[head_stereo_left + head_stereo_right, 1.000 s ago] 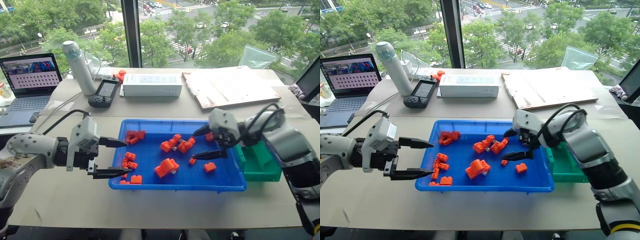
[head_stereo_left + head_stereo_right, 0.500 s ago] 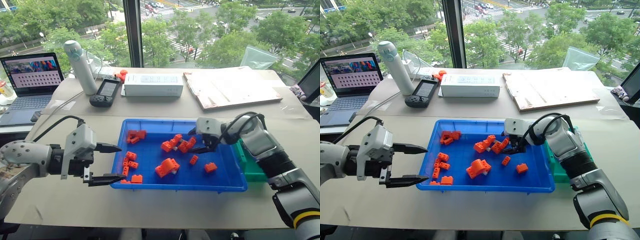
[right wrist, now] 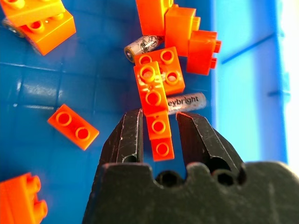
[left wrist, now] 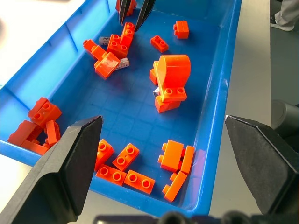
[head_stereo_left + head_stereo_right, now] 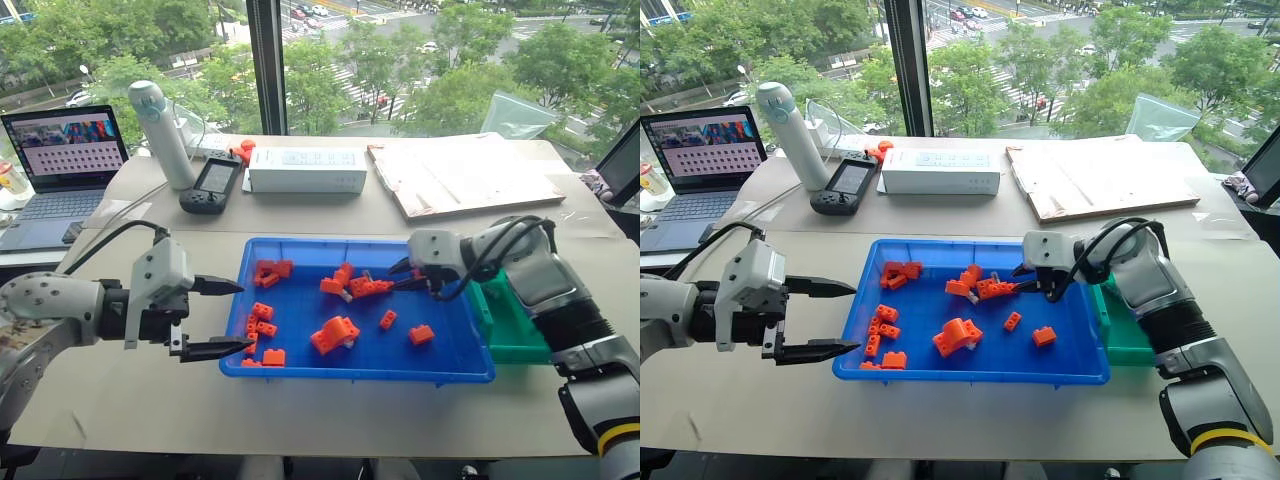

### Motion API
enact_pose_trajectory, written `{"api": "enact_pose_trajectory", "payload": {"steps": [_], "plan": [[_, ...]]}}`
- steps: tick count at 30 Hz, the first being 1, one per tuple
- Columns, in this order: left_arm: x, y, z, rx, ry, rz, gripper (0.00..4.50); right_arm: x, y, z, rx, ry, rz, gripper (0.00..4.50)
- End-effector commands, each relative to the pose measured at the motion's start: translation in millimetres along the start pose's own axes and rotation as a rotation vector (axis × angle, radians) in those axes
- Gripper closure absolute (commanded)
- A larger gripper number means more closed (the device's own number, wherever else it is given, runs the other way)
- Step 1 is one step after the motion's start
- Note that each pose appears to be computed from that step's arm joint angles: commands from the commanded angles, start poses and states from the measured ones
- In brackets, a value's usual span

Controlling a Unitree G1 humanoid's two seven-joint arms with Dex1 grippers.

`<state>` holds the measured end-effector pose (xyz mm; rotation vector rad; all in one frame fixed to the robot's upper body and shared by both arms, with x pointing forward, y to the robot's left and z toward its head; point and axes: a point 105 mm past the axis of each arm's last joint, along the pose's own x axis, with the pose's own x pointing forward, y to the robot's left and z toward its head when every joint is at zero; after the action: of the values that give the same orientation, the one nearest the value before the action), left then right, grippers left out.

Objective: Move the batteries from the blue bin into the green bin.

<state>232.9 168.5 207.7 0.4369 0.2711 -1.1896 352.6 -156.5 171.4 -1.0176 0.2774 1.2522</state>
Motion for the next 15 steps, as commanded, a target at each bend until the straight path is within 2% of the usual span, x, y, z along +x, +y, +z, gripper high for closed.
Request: {"api": "enact_pose_trajectory", "payload": {"steps": [1, 6, 12, 15], "plan": [[1.7, 5.6, 5.9, 0.035, -0.016, 0.002, 0.0, -24.0, -4.7, -12.9, 0.042, 0.041, -0.048, 3.06], [5.8, 10.3, 7.6, 0.04, -0.024, -0.009, 0.0, -26.3, -5.8, -14.9, 0.07, 0.032, -0.082, 3.06], [5.4, 16.7, 11.7, 0.054, -0.027, -0.005, 0.0, -2.2, -12.9, 26.4, 0.084, -0.141, -0.111, 3.06], [3.8, 16.3, 12.4, 0.054, -0.024, -0.001, 0.0, 12.0, -11.3, 33.8, 0.069, -0.162, -0.107, 2.43]]}}
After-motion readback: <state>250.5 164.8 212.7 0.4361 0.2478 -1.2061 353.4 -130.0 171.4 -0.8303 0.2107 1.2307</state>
